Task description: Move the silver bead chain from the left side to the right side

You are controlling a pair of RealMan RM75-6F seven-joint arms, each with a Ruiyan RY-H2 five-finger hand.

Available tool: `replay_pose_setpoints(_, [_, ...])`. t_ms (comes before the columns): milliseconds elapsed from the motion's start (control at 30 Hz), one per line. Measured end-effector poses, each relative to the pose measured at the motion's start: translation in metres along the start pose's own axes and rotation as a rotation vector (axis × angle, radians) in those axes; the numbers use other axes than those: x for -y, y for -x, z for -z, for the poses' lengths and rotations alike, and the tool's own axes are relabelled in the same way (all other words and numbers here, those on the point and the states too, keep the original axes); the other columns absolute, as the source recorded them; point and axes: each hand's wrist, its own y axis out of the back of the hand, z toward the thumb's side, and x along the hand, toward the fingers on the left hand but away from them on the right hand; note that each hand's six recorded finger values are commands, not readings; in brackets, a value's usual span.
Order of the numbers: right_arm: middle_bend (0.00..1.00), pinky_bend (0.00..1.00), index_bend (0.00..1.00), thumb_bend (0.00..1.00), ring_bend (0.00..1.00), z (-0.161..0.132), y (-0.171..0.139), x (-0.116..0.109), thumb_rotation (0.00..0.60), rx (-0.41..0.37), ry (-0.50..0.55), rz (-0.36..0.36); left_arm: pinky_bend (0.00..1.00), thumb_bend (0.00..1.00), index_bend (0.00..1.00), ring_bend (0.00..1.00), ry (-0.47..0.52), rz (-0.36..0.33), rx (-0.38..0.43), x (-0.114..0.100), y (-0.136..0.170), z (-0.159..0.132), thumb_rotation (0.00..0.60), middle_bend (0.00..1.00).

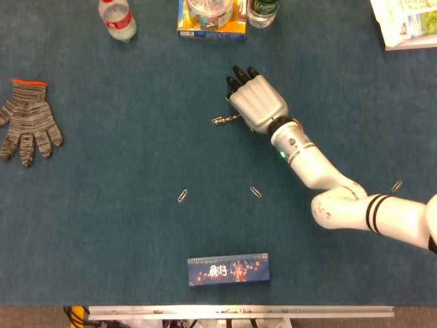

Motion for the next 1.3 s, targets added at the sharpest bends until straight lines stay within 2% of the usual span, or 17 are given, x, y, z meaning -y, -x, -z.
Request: replay_pose_setpoints(1300, [0.18,0.18,0.55,0.3,0.06,-0.0078,0.0063,0.0047,0.6,-0.015,-0.022,-0.004,0.0,0.22,0.47,0.01,0.013,-0.002,-0.007,-0.0016,0.0002,0.003,0.6,0.14])
